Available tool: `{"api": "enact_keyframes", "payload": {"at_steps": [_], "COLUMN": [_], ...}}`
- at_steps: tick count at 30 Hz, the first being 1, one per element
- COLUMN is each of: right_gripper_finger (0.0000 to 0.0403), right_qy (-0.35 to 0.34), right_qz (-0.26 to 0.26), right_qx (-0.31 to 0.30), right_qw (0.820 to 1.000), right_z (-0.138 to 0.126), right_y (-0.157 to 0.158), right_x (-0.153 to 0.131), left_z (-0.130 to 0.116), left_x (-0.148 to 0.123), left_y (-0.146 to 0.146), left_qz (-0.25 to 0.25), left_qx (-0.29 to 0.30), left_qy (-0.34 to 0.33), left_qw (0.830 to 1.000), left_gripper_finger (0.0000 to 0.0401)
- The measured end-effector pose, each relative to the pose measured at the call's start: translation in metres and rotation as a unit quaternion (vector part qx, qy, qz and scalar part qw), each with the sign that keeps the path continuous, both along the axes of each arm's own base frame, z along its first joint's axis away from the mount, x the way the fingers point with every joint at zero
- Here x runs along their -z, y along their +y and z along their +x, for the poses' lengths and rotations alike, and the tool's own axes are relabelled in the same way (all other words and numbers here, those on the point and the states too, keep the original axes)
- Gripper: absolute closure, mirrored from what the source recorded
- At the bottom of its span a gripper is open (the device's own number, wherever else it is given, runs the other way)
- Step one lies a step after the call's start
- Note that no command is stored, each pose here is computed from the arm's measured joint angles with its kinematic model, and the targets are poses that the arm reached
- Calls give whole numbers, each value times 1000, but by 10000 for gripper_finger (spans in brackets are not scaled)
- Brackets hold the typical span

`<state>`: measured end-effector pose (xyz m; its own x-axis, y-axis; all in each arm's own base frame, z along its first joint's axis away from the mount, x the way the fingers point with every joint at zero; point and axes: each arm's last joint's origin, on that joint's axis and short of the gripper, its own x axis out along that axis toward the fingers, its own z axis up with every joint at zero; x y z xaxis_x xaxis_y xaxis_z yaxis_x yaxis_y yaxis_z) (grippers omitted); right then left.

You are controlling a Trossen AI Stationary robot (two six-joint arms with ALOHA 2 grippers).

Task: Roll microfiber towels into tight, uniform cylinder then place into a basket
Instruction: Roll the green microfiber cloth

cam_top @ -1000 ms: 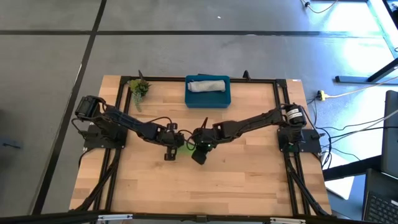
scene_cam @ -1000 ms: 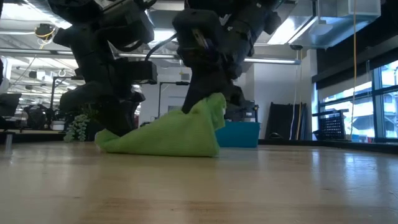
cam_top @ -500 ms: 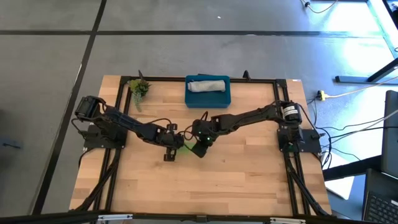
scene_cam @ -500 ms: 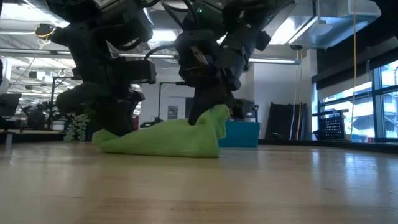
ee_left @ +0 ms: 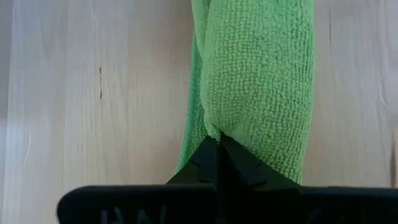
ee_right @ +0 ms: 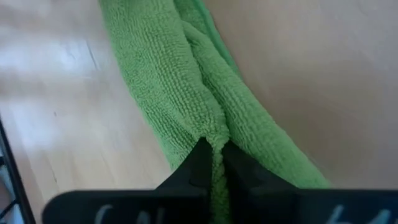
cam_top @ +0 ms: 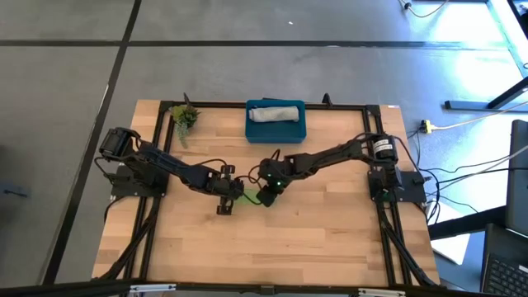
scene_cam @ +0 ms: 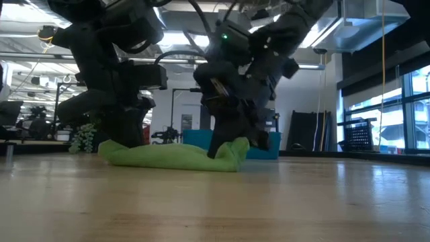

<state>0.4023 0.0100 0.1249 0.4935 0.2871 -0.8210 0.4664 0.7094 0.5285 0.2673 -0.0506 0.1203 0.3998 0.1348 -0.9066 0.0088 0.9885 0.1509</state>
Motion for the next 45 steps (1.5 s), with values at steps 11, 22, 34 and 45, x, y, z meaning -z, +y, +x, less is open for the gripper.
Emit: {"api": "enact_keyframes", "payload": {"at_steps": [11, 22, 34, 45], "right_gripper_finger": [379, 374, 373, 373], "right_qy": [-23, -67, -68, -69], "right_qz": [8, -17, -18, -22], "right_qx": [14, -13, -14, -19], "right_qw": [1000, 998, 997, 997], "right_z": [-11, -5, -5, -5], "right_y": [2, 2, 2, 2], "right_x": [17, 16, 16, 16], "left_z": [0, 0, 0, 0], "left_x": [0, 0, 0, 0], "left_y": [0, 0, 0, 0], "left_qz": [1, -2, -9, -10], "left_qx": [-15, -37, -39, -39], "left_qy": [-4, -11, -10, -10], "left_qw": [1000, 999, 999, 999], "left_gripper_finger": [401, 401, 401, 401]}}
